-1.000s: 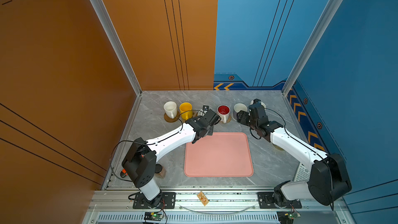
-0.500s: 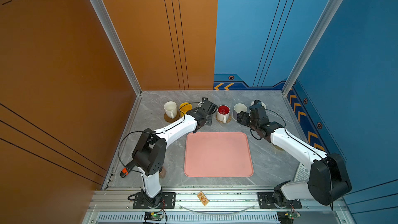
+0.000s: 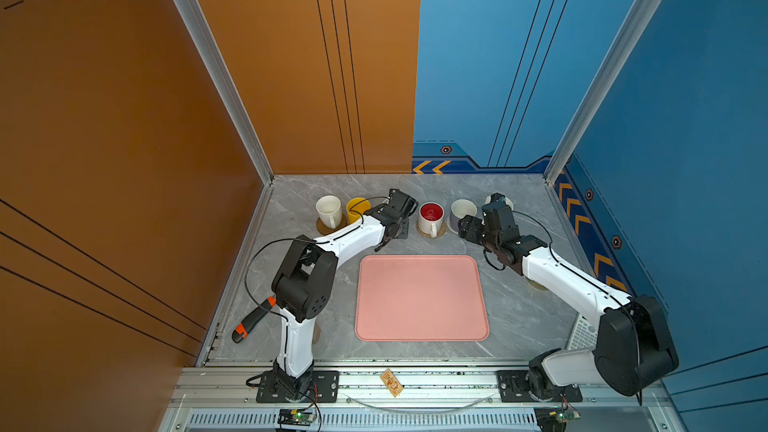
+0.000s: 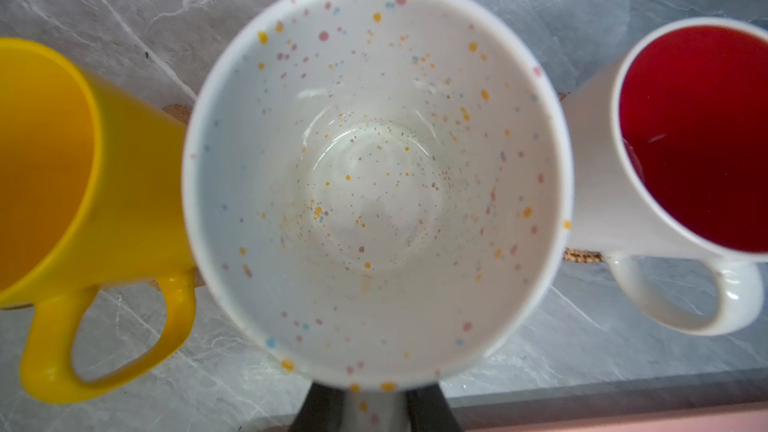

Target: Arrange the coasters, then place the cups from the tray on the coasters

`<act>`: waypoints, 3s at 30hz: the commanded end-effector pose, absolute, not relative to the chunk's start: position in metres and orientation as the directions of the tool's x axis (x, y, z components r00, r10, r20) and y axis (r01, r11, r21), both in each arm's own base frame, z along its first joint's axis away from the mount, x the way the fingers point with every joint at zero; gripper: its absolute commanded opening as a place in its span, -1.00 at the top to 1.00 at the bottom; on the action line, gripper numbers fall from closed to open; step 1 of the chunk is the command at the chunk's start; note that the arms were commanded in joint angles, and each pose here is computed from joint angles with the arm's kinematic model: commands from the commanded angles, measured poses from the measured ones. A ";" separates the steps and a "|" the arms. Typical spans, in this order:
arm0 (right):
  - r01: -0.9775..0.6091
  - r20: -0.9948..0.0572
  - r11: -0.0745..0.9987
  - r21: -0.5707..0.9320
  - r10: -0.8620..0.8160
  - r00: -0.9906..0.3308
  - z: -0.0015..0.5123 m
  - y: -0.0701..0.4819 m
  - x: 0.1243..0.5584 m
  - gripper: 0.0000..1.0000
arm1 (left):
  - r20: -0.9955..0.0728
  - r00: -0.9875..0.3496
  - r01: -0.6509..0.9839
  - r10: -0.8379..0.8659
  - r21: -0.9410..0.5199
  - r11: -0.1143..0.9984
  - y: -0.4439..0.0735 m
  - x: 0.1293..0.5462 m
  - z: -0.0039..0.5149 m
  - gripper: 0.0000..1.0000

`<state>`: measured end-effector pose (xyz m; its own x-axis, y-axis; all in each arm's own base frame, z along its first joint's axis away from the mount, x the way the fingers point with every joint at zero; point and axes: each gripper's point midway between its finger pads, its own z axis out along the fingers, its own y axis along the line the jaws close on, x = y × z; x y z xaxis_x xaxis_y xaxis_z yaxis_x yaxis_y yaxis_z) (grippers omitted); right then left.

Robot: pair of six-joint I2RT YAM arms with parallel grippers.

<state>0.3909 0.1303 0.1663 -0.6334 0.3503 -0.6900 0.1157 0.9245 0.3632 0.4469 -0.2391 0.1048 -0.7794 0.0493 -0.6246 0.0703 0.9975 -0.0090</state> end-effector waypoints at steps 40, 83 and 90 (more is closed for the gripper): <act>0.116 -0.682 0.917 0.382 0.364 -0.634 0.165 0.130 0.391 -0.58 | -0.656 -0.754 0.020 0.029 0.021 1.000 -0.233 0.464 0.116 0.57; 0.226 -0.907 0.956 0.187 0.256 -0.335 0.128 -0.048 0.381 -1.00 | -0.951 -0.281 -0.277 0.126 0.206 0.939 -0.006 0.344 0.196 -0.96; 0.212 -0.944 0.976 0.058 0.123 -0.307 0.114 -0.035 0.387 -1.00 | -0.962 -0.262 -0.269 0.076 0.148 0.952 0.012 0.344 0.163 -0.96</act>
